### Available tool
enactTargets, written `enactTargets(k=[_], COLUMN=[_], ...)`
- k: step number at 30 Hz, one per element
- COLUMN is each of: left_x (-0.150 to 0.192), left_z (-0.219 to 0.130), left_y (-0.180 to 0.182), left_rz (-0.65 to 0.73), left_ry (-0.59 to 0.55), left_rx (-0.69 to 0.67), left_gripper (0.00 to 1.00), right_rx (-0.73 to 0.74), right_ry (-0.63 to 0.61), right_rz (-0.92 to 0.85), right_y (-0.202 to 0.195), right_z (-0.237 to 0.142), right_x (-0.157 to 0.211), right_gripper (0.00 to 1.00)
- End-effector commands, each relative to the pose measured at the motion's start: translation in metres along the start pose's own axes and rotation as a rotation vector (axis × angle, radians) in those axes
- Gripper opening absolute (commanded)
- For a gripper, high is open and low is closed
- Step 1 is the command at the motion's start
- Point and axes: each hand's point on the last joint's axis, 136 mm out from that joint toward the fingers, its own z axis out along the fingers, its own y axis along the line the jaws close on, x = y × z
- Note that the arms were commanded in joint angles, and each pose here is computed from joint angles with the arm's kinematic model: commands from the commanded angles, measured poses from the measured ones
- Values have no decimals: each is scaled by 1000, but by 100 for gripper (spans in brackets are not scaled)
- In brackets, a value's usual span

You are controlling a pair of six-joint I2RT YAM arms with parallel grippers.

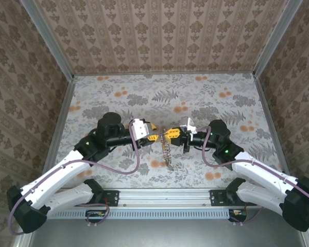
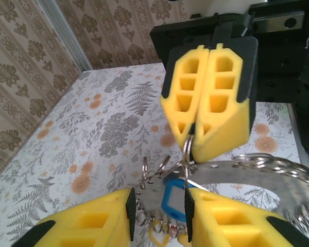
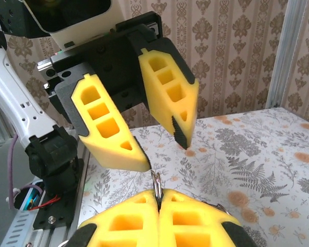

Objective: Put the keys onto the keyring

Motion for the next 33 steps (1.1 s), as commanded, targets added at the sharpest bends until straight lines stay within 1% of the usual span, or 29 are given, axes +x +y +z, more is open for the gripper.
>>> enactTargets(k=[1,4,10,11,13,15,21,30,33], left_x=[-10,-11,-11,-12,-13,-12,-11,-11,-6], left_z=[3,8,14,14,14,13,12,8,4], left_y=[3,-4,-10,-11,-12,-14,-21,-29,-31], left_rz=[12,14,27,29,32,32,11,9,26], left_ry=[-32,-33,-32,-34,-36,-34,-46,-63,-45], left_rx=[9,53,97,102,109,115,144,174,177], left_gripper=[34,32,18,18,20,25,31,32,32], right_rx=[-36,-30,-28,-26,-17,-6,5,2,0], right_ry=[-61,-62,-61,-59,-57,-56,-59,-55,-50], right_rz=[-65,-65,-61,-60,-57,-58,-55,-52,-53], right_y=[6,5,4,3,2,0,-1,-1,-1], right_z=[0,0,2,2,2,1,0,1,1], right_x=[-30,-30,-31,-30,-29,-29,-29,-27,-26], right_gripper=[0,0,0,0,0,0,0,0,0])
